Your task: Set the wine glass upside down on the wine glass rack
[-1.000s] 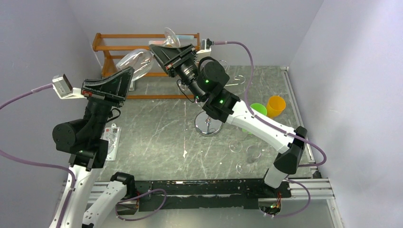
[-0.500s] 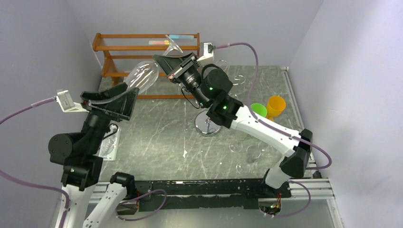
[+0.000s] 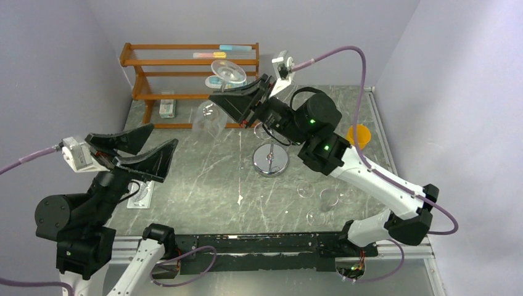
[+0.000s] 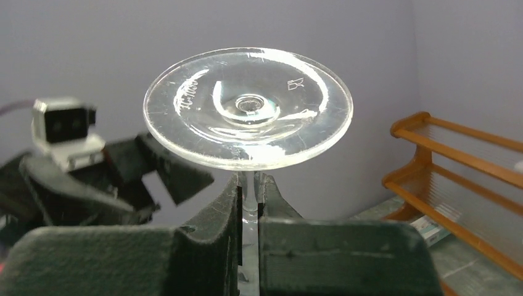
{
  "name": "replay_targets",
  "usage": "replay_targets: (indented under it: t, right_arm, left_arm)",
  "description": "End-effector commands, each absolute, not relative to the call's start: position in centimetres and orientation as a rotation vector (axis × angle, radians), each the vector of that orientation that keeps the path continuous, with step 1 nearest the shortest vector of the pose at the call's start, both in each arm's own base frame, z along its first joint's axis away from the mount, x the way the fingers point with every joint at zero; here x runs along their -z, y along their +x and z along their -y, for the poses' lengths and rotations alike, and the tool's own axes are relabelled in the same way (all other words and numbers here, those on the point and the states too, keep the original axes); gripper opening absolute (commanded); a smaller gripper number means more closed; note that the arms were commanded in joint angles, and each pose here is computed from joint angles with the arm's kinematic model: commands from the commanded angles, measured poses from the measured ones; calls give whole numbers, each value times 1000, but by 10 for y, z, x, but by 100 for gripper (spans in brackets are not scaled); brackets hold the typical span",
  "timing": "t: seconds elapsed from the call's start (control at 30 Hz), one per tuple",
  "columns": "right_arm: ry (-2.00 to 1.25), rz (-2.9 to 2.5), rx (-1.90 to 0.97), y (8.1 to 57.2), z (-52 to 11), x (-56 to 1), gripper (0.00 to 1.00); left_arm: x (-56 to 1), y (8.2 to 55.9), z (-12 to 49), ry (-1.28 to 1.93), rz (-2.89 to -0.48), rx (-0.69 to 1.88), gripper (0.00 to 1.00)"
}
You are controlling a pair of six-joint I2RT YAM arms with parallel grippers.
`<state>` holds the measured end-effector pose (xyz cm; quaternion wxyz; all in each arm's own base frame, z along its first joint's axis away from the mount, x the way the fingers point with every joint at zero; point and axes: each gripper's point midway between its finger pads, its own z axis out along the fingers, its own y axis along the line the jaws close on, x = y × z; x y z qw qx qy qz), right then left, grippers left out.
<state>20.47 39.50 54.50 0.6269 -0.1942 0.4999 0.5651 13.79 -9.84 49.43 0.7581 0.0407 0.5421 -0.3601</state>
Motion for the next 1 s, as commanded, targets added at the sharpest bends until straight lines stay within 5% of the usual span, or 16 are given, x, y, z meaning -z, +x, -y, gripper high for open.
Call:
replay_targets:
  t: [0.0, 0.33, 0.5, 0.83, 0.97]
  right_arm:
    - [-781, -1048, -1244, 165, -395, -528, 0]
    - [-1010, -1094, -1356, 139, -419, -484, 0]
    - [-1006, -1122, -1389, 138, -427, -473, 0]
    - [-1029, -1132, -1428, 131, -440, -467, 0]
    - [-1041, -1131, -1435, 128, -442, -465, 0]
  left_arm:
    - [-500, 137, 136, 317, -1189, 902, 97]
    - [-508, 149, 177, 470, -1158, 1167, 94]
    - [-496, 154, 186, 517, -1175, 1220, 69]
    - [-473, 153, 195, 587, -1193, 1273, 40]
    - [-472, 154, 194, 583, -1158, 1265, 13]
